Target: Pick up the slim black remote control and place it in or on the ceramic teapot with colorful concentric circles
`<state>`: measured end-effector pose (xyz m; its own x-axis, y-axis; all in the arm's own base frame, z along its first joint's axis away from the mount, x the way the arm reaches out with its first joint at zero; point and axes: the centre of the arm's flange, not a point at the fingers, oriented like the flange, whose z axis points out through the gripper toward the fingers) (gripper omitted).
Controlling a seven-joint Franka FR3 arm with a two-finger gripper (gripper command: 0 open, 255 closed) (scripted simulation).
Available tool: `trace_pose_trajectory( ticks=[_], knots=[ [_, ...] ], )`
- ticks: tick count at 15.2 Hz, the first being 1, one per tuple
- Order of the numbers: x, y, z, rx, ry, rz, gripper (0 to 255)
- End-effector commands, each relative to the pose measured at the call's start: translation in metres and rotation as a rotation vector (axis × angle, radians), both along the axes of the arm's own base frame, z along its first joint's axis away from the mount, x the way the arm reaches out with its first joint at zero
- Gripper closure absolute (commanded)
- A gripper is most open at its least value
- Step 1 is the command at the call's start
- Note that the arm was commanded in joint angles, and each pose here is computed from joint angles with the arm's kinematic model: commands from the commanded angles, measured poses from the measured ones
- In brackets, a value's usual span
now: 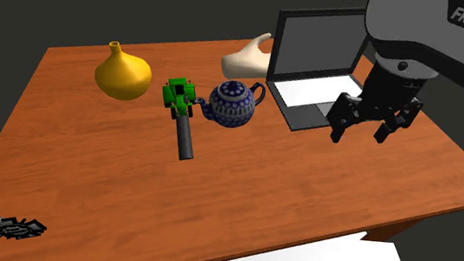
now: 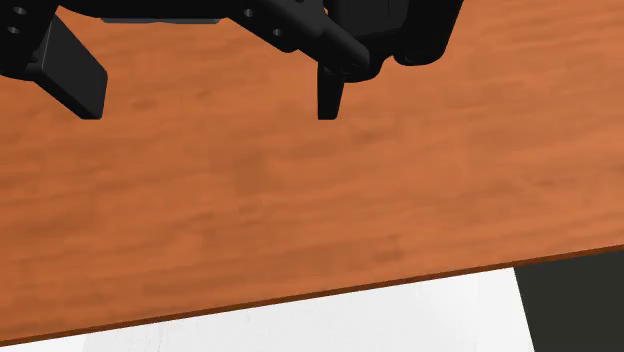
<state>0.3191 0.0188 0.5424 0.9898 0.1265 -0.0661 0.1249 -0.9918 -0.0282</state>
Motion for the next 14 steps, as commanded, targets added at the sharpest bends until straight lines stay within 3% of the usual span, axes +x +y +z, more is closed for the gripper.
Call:
trace_pose_trajectory(
  ticks=[1, 14],
  knots=[
    [0.0, 0.0, 0.0, 0.0, 0.0, 0.0, 0],
    [0.056, 0.14, -0.074, 0.024, -0.018, 0.023, 0]
  ],
)
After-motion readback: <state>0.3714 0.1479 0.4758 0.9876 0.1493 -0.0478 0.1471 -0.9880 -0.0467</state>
